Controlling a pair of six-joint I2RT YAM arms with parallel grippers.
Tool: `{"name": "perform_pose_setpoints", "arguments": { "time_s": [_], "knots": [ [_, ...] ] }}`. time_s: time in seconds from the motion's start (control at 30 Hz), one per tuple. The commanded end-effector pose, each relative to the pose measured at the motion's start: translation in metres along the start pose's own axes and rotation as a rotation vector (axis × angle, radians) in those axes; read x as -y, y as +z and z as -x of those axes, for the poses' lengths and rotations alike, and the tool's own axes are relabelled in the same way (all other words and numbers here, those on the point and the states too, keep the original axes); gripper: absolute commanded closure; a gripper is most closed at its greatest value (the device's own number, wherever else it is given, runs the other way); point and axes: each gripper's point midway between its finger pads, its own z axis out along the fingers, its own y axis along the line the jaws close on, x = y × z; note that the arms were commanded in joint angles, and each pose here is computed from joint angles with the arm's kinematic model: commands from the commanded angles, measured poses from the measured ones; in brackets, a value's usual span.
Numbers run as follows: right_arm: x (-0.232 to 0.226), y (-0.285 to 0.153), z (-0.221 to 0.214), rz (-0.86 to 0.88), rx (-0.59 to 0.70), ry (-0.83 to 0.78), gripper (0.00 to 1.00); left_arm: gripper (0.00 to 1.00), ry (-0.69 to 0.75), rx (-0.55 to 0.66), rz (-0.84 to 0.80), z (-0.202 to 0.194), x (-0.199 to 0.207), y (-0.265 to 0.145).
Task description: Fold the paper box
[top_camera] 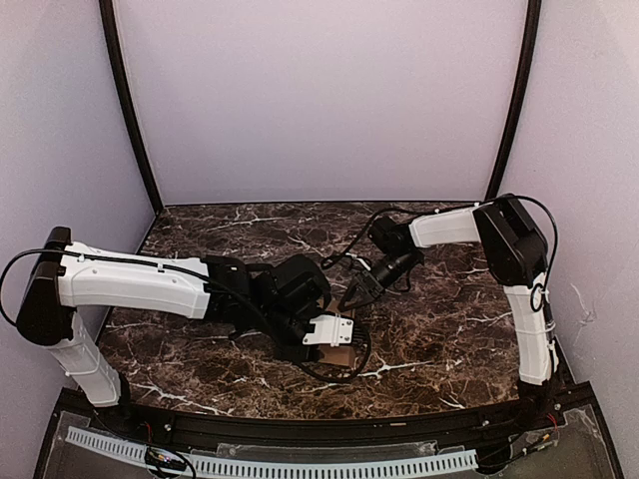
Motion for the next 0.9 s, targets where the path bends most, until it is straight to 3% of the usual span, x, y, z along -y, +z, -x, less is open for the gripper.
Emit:
{"name": "perform_pose_setpoints", "arguments": {
  "time_s": [0.0,0.43,0.57,0.7,0.77,0.87],
  "knots": [
    [0.019,0.003,-0.014,0.012,-0.026,0.086,0.44,0.52,0.026,-0.021,-0.073,-0.001,0.017,0.001],
    [0.019,0.002,-0.015,0.033,-0.020,0.111,0.45,0.49,0.277,-0.051,0.151,0.002,0.033,0.025],
    [0.019,0.003,-0.017,0.049,-0.019,0.126,0.45,0.51,0.375,-0.083,0.337,0.005,0.023,0.033],
    [0.018,0.006,-0.020,0.079,-0.019,0.152,0.44,0.61,0.435,-0.121,0.587,0.008,-0.001,0.027],
    [0.016,0.007,-0.021,0.111,-0.014,0.169,0.44,0.79,0.464,-0.119,0.623,0.010,-0.004,0.025],
    [0.014,0.009,-0.024,0.157,-0.012,0.211,0.44,0.96,0.482,-0.116,0.663,0.014,-0.009,0.022]
  ]
}}
